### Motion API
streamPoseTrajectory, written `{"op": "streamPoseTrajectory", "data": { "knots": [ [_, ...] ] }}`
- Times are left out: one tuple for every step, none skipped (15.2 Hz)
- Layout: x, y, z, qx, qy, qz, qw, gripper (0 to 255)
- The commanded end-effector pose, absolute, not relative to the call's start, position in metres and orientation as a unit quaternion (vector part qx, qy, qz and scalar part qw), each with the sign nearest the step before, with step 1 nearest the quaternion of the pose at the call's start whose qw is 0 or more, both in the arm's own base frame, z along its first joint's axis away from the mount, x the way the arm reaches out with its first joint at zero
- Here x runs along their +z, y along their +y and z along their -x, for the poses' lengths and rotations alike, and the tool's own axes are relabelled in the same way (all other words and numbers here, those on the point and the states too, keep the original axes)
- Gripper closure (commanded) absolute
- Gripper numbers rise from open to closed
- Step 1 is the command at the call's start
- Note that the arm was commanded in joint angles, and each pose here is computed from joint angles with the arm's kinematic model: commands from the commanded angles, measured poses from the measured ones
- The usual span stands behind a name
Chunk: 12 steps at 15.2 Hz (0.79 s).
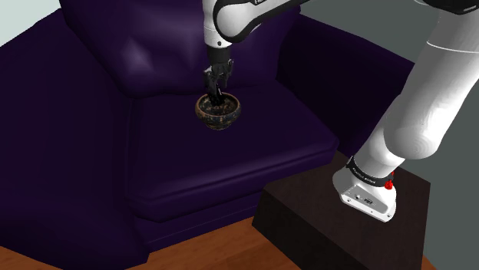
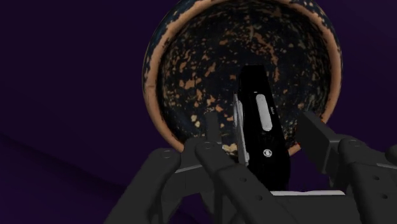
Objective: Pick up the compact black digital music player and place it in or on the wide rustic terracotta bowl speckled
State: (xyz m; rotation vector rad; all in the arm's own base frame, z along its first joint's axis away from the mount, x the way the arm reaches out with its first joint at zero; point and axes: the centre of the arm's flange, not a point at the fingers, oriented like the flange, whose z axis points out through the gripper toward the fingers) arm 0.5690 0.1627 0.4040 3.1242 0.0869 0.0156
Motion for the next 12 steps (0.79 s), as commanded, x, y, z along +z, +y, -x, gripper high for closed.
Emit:
{"op": "streamPoseTrajectory", "data": {
  "knots": [
    [0.404, 0.163, -0.569, 0.005, 0.028, -1.000, 0.008, 0],
    [0.404, 0.163, -0.569, 0.005, 0.028, -1.000, 0.008, 0],
    [0.404, 0.163, -0.569, 0.005, 0.028, -1.000, 0.008, 0],
    [0.404, 0.163, -0.569, 0.005, 0.028, -1.000, 0.008, 0],
    [0.404, 0.163, -0.569, 0.005, 0.028, -1.000, 0.008, 0],
    [0.417, 0.163, -0.569, 0.005, 0.028, -1.000, 0.008, 0],
    [0.430, 0.163, -0.569, 0.005, 0.028, -1.000, 0.008, 0],
    [0.444, 0.163, -0.569, 0.005, 0.028, -1.000, 0.008, 0],
    [0.454, 0.163, -0.568, 0.005, 0.028, -1.000, 0.008, 0],
    [0.454, 0.163, -0.568, 0.005, 0.028, -1.000, 0.008, 0],
    [0.454, 0.163, -0.568, 0.005, 0.028, -1.000, 0.008, 0],
    [0.454, 0.163, -0.568, 0.005, 0.028, -1.000, 0.008, 0]
  ]
}}
